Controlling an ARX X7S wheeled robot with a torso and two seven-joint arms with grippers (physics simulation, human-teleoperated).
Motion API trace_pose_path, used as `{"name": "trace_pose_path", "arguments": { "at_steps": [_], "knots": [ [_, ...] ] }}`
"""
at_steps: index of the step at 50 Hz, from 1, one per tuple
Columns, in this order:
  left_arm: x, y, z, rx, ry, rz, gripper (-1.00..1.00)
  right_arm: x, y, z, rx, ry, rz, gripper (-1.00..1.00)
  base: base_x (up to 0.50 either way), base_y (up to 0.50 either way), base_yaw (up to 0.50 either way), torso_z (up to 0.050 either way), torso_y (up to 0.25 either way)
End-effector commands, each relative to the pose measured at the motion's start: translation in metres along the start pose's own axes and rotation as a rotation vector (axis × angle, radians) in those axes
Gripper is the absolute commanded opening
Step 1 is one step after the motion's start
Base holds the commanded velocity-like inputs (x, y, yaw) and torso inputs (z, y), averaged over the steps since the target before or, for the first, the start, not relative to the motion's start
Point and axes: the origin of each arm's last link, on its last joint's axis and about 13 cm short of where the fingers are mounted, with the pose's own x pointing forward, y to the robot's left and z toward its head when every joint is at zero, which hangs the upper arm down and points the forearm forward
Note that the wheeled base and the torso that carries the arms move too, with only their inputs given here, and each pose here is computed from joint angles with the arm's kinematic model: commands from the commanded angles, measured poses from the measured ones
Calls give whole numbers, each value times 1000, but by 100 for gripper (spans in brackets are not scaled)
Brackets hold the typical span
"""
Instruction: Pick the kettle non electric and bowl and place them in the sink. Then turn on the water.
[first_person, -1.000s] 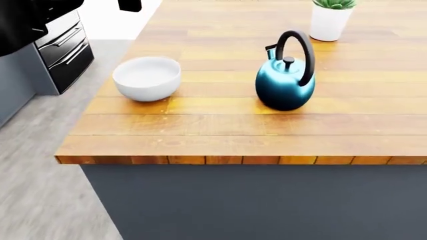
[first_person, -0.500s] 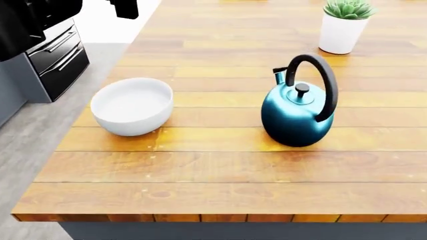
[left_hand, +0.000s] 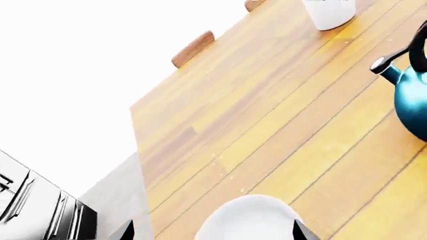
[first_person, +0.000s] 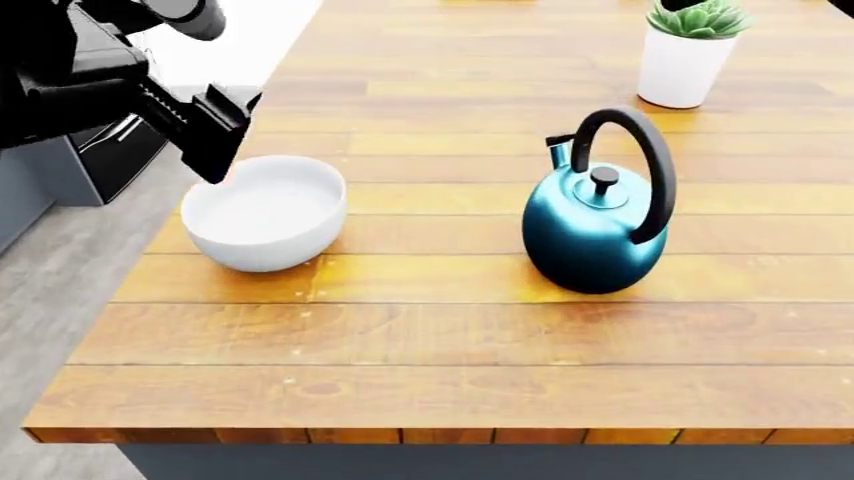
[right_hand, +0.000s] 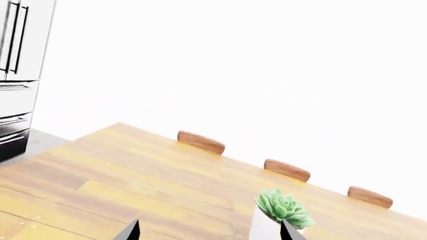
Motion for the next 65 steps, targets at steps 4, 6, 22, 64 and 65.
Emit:
{"name": "trace_pose_path", "arguments": {
  "at_steps": [4, 6, 22, 64, 65],
  "knots": [
    [-29, -10, -18, 303, 179, -267, 100, -2, 0, -6, -5, 16, 18, 100, 0, 0, 0, 0, 0],
    [-30, -12, -21, 329, 201, -293, 100, -2, 1, -8, -3, 19, 20, 100, 0, 0, 0, 0, 0],
    [-21, -22, -33, 397, 292, -389, 100, -1, 3, -16, 1, 31, 28, 100, 0, 0, 0, 0, 0],
    [50, -20, -56, 392, 379, -381, 100, 1, 5, -25, -4, 56, 29, 100, 0, 0, 0, 0, 0],
    [51, -20, -57, 393, 380, -381, 100, 1, 5, -25, -5, 57, 28, 100, 0, 0, 0, 0, 0]
  ]
}}
